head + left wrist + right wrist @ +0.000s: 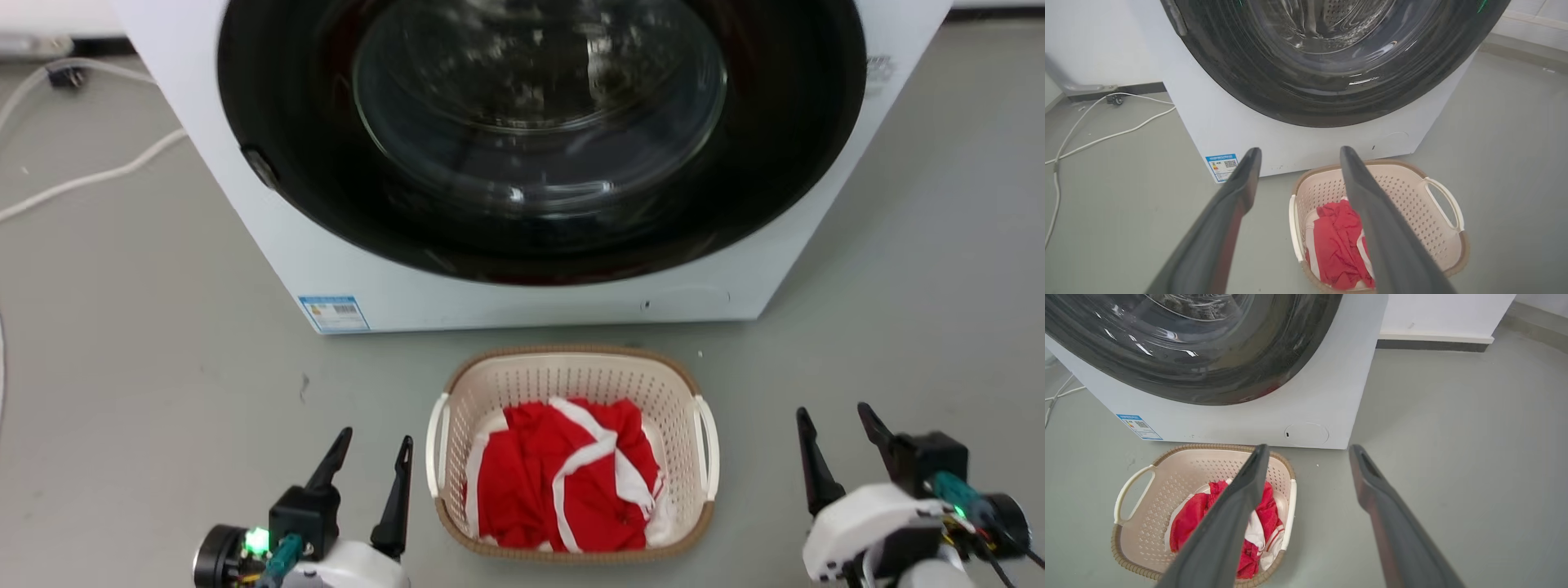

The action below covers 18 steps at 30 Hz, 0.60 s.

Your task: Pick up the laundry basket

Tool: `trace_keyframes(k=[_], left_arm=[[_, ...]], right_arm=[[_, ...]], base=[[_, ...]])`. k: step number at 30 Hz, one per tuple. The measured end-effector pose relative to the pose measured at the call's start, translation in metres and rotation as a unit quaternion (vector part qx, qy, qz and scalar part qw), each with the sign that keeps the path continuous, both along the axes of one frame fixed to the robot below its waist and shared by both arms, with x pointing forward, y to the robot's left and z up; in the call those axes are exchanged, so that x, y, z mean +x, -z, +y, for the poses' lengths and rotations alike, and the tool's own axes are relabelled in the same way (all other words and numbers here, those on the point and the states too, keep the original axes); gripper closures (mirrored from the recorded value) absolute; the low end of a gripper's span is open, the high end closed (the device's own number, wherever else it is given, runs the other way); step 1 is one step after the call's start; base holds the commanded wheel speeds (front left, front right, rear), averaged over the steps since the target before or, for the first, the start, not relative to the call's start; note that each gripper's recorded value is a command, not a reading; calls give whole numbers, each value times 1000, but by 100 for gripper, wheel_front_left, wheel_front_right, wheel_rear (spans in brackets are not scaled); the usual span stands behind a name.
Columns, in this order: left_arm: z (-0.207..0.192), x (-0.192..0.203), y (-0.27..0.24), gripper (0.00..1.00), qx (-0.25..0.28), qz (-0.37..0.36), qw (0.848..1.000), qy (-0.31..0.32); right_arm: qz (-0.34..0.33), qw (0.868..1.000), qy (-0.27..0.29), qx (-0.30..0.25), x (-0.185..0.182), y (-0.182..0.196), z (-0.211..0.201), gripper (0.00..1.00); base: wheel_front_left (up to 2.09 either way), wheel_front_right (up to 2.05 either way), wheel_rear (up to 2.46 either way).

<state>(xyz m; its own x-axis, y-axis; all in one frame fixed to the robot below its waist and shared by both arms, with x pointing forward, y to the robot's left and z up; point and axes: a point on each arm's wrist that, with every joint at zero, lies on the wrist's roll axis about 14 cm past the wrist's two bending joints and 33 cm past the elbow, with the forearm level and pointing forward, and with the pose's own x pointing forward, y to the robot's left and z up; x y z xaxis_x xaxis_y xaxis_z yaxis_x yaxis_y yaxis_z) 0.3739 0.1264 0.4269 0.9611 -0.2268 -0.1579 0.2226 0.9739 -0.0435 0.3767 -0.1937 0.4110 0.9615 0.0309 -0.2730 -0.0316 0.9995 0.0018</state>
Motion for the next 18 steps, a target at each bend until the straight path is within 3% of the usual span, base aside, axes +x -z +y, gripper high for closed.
trace_keyframes(k=[9,18], left_arm=[[-2,35,79,0,38,108,993,42],[-12,61,151,0,64,206,973,83]], right_arm=[[127,992,-29,-5,27,66,15,0],[225,974,-33,-5,39,123,14,0]], base=[[0,0,0],[0,0,0]])
